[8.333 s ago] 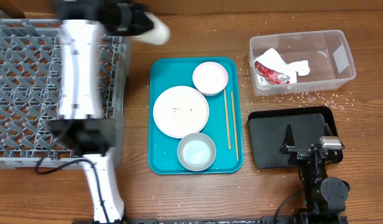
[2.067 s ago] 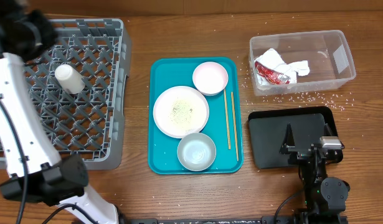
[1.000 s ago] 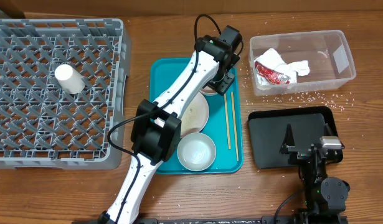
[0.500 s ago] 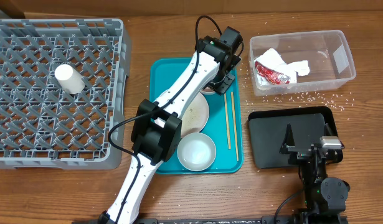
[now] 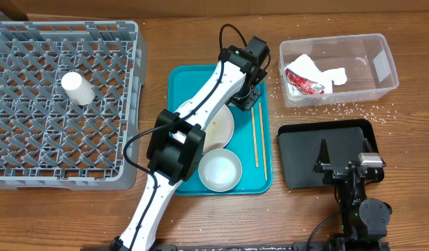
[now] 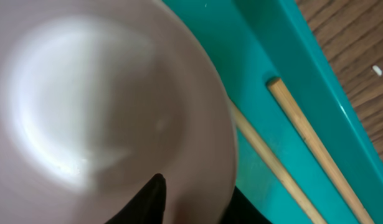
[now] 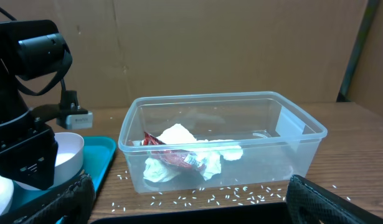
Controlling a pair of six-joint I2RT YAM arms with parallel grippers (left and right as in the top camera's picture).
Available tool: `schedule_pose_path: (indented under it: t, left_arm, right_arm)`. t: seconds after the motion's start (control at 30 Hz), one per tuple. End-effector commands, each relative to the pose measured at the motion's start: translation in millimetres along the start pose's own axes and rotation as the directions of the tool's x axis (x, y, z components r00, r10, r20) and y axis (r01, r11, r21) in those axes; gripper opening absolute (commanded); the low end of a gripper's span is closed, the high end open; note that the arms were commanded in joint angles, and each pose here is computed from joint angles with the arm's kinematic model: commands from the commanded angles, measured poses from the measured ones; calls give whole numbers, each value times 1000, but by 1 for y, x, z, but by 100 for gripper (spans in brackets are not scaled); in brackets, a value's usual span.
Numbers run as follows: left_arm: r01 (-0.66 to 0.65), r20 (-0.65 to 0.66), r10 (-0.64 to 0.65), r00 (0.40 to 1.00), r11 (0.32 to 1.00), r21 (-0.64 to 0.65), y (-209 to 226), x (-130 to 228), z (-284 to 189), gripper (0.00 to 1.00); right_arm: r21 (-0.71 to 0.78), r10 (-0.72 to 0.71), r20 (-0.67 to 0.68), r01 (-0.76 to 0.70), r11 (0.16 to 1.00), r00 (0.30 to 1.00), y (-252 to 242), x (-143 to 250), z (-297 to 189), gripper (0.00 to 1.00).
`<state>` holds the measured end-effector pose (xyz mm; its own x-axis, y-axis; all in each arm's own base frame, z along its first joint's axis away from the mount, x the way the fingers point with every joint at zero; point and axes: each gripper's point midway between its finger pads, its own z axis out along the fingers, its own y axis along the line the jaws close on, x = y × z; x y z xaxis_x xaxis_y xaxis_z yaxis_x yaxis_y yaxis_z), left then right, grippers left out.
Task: Sort waste into correct bins and load items into the dishwasher
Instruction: 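Move the left gripper to the pink bowl and grasp its rim, then carry the pink bowl with the left gripper over the dish rack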
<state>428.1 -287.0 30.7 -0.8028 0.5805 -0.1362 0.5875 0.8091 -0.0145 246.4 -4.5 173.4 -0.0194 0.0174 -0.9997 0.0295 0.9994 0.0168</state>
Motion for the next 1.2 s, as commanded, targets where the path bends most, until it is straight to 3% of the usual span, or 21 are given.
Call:
schedule_pose_path:
  t: [0.0,0.23,0.53,0.7,0.87,1.17]
  left_arm:
    - [-8,-1,8,1000,1000,14,-5,-1,4,25]
    - [13,52,-13,999,1000,13,-5,-15,-22,4]
    - [136,258,-139,956,990,28,16,-50,-127,4]
    - [275,400,-275,874,960,58,67,-50,-198,4]
    - [378,467,-432,771,902,210,141,-25,-248,4]
    - [463,389,-750,535,645,608,293,61,-280,4]
  right_arm:
    - [9,-1,4,1,1000,1000,-2,2,0,100]
    - [9,-1,4,1,1000,1000,-2,2,0,100]
    - [9,-1,4,1,1000,1000,-2,2,0,100]
    - [9,-1,4,1,1000,1000,-2,2,0,100]
    - [9,-1,4,1,1000,1000,-2,2,0,100]
    - [9,-1,4,1,1000,1000,-2,2,0,100]
